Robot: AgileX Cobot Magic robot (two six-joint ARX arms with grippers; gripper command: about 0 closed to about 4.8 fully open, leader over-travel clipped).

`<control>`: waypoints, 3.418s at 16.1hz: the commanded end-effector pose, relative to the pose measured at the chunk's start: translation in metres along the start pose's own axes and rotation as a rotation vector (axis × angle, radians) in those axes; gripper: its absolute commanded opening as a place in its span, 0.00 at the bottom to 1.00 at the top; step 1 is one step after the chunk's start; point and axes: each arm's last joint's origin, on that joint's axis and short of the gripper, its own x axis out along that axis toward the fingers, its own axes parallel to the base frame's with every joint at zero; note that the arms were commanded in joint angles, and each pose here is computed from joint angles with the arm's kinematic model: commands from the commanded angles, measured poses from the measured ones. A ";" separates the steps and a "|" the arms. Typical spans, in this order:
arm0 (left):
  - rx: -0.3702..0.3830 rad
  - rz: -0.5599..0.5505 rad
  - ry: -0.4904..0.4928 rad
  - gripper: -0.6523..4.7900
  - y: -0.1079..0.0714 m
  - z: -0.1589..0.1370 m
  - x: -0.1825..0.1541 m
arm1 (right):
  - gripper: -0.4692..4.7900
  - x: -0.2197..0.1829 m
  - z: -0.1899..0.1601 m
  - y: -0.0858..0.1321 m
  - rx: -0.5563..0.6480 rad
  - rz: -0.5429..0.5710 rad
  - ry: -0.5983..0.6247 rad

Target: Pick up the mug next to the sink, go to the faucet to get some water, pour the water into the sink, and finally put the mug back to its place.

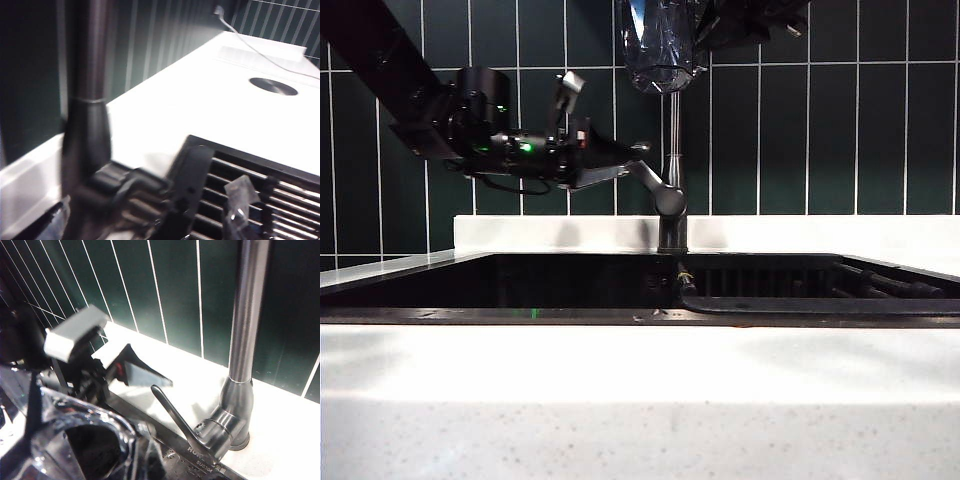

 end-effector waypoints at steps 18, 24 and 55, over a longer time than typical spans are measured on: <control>0.054 -0.179 -0.009 0.73 -0.013 0.007 0.011 | 0.08 -0.004 0.004 0.001 -0.013 0.004 -0.007; 0.043 -0.249 0.002 0.73 -0.019 0.004 0.017 | 0.08 -0.004 0.003 0.001 -0.020 0.003 -0.005; 0.152 0.508 0.002 0.62 0.002 0.010 0.014 | 0.08 -0.002 0.004 0.001 -0.030 0.004 -0.016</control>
